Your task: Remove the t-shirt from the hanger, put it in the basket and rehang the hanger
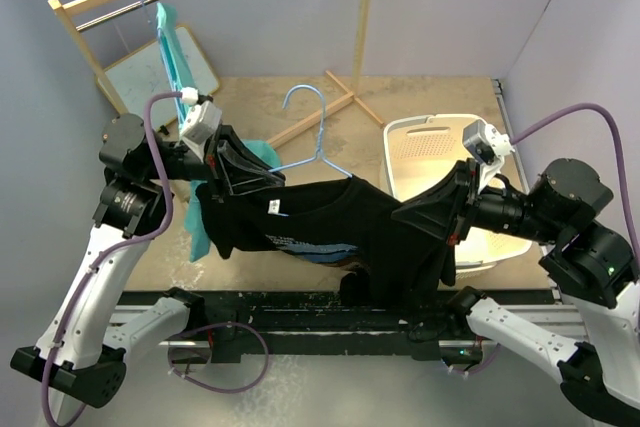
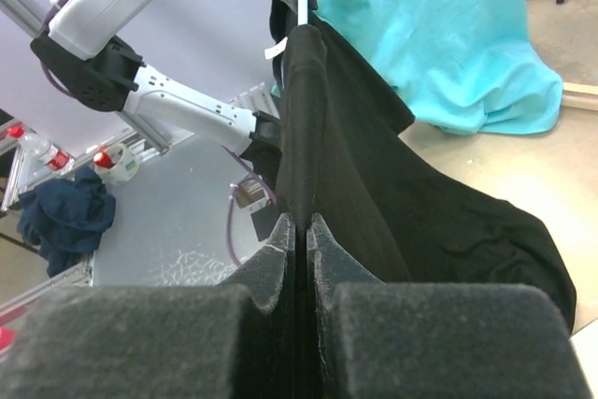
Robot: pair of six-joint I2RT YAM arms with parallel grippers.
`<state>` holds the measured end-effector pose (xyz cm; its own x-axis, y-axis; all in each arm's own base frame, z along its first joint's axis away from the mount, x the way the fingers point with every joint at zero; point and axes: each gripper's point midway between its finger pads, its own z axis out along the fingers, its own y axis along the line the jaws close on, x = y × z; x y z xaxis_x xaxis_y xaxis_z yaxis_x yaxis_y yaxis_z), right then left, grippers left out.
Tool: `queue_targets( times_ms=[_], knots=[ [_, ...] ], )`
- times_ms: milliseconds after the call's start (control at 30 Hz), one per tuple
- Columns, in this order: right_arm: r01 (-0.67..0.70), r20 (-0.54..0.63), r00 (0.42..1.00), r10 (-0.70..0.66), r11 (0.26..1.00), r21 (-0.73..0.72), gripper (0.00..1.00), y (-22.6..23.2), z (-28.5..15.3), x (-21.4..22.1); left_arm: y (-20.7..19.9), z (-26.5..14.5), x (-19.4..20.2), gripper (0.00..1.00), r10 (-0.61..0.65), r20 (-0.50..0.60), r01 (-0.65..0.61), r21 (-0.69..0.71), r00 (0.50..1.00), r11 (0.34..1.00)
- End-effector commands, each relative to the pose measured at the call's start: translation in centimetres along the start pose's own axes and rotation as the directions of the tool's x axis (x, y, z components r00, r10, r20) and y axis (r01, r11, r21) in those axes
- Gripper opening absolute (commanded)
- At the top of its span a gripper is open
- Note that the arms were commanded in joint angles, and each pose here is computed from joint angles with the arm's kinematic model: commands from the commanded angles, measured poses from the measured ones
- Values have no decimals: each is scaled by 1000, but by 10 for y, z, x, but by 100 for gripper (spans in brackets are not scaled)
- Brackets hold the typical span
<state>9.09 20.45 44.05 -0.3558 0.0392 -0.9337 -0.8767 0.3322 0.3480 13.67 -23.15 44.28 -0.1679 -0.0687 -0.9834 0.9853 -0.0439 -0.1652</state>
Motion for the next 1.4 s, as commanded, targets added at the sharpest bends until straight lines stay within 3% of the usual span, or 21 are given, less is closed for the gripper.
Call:
queue_targets(
  times_ms=[0, 67, 133, 200, 333, 433, 567, 633, 867, 1033, 1100, 1233, 1333, 1367],
  knots=[
    [58, 116, 991, -68, 995, 84, 9, -10, -3, -27, 3, -2, -15, 0, 97, 28, -94, -91, 995, 991],
    [53, 105, 992, -68, 989, 137, 37, -19, -8, -18, 3, -5, -21, 0, 124, 26, -120, -129, 992, 984],
    [54, 95, 993, -70, 985, 161, 53, -22, -15, -9, 1, -7, -26, 0, 150, 22, -145, -155, 988, 977],
    [53, 89, 994, -71, 981, 187, 60, -25, -22, -1, -5, -9, -35, 0, 181, 23, -174, -169, 983, 970],
    [55, 65, 995, -71, 974, 218, 63, -29, -30, 12, -13, -12, -44, 0, 206, 30, -198, -178, 978, 964],
    [60, 58, 995, -76, 971, 229, 56, -31, -33, 17, -18, -15, -48, 0, 221, 34, -211, -194, 975, 958],
    [49, 56, 996, -70, 950, 308, 15, -43, -41, 21, -16, -19, -49, 0, 236, 19, -225, -236, 972, 945],
    [41, 64, 996, -69, 931, 363, 2, -52, -47, 22, -16, -21, -49, 0, 244, 11, -233, -258, 970, 938],
    [20, 55, 997, -54, 872, 489, 0, -72, -61, 27, -11, -29, -53, 0, 270, 6, -252, -334, 963, 908],
    [31, 56, 996, -63, 895, 445, 35, -63, -60, 28, -9, -29, -55, 0, 271, 15, -249, -348, 963, 904],
    [34, 55, 996, -65, 899, 437, 36, -61, -61, 28, -8, -30, -56, 0, 275, 16, -251, -363, 961, 897],
    [42, 35, 997, -64, 892, 449, 27, -61, -67, 34, -5, -36, -59, 0, 287, 10, -257, -415, 958, 873],
    [48, 41, 996, -75, 890, 454, 0, -60, -70, 35, -9, -38, -61, 0, 297, 14, -265, -419, 955, 869],
    [47, 45, 996, -76, 887, 459, 0, -61, -71, 35, -11, -38, -61, 0, 298, 17, -264, -414, 955, 871]
  ],
)
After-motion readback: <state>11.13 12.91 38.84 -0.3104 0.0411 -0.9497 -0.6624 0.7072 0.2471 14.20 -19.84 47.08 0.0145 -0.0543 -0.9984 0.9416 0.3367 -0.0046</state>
